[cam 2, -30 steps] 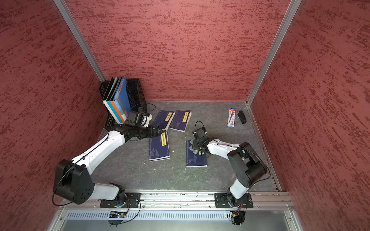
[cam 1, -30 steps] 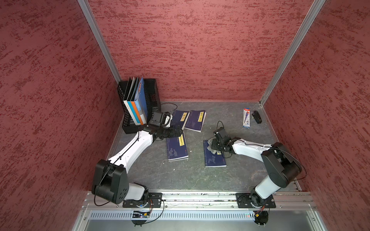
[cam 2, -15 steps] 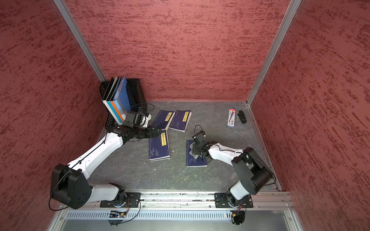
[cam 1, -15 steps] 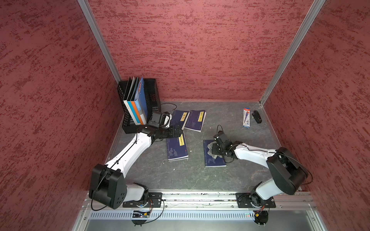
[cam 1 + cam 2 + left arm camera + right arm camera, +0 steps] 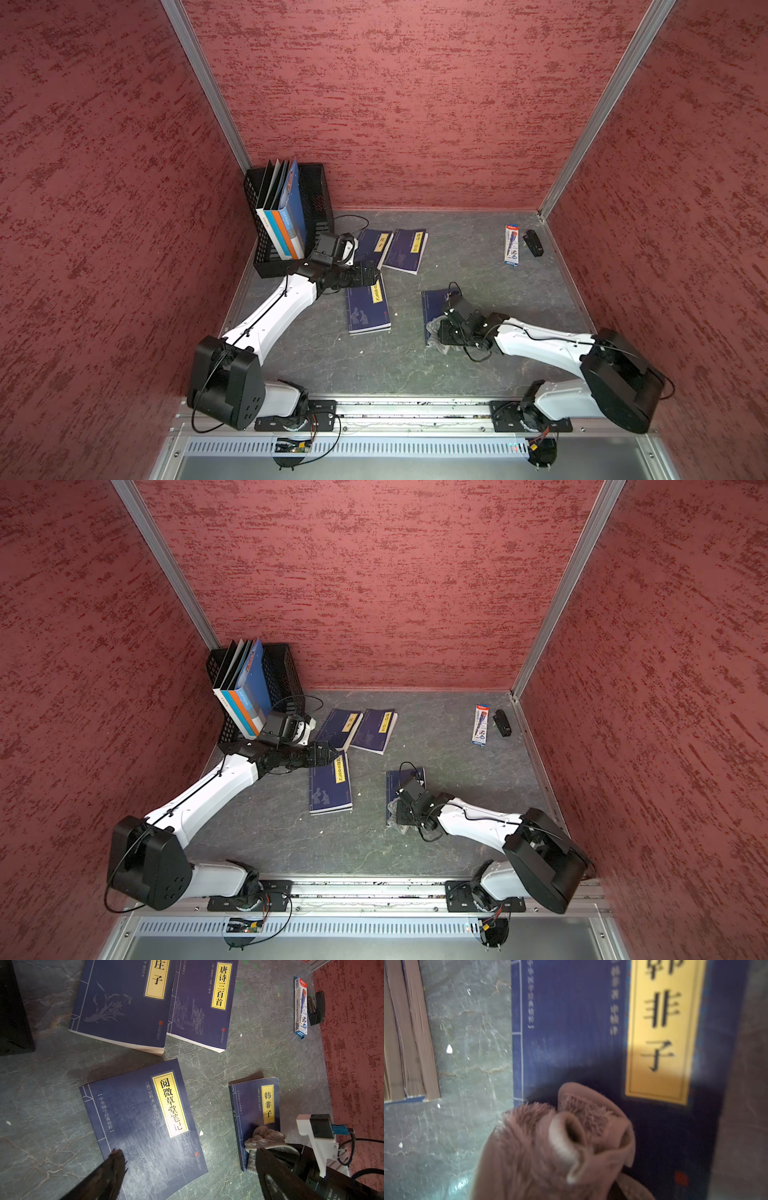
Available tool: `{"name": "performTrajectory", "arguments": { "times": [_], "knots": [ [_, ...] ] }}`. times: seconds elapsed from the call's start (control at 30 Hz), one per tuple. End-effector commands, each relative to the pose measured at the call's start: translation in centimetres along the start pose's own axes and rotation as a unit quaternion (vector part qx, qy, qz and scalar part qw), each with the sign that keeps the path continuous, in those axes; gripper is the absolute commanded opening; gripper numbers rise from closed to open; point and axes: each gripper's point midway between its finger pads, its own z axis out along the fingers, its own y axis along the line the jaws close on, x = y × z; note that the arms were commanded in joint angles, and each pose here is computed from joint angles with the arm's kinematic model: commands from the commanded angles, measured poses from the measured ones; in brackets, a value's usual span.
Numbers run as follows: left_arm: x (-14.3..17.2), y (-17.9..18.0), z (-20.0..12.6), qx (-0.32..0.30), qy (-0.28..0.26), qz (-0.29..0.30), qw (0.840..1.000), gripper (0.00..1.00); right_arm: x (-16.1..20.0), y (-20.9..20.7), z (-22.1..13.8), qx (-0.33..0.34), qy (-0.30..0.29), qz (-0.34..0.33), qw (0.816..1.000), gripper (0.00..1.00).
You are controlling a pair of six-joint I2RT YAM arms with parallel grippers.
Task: Wipe the cover of the book
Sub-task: Wipe the dirt from the cover of the book, then place the cleaning item at the center of the board.
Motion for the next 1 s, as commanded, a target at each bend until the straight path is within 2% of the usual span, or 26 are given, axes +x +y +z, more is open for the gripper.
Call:
{"name": "performTrajectory", "arguments": {
  "times": [0.0, 0.2, 0.47, 0.63, 0.97],
  "knots": [
    [0.1, -0.4, 0.0, 0.001, -0.003, 0.002, 1.0, 0.99, 1.4, -2.2, 2.4, 0.047, 0.041, -0.014, 0.998, 0.28],
    [1.3, -1.7, 0.2, 0.005, 0.005, 0.013, 1.0, 0.99, -4.3, -1.9, 3.9, 0.044, -0.004, -0.005, 0.999, 0.28],
    [2.5, -3.1, 1.1, 0.004, 0.017, 0.028, 0.999, 0.99, -10.6, -1.8, 3.9, 0.031, -0.044, -0.007, 0.999, 0.28],
    [2.7, -3.6, 1.2, 0.002, 0.018, 0.034, 0.999, 0.99, -14.1, -2.1, 1.6, 0.027, -0.084, -0.002, 0.996, 0.28],
    [3.3, -5.0, 2.0, 0.011, 0.028, 0.044, 0.999, 0.99, -20.2, -9.1, -3.8, 0.086, -0.158, 0.055, 0.982, 0.3]
  ]
}}
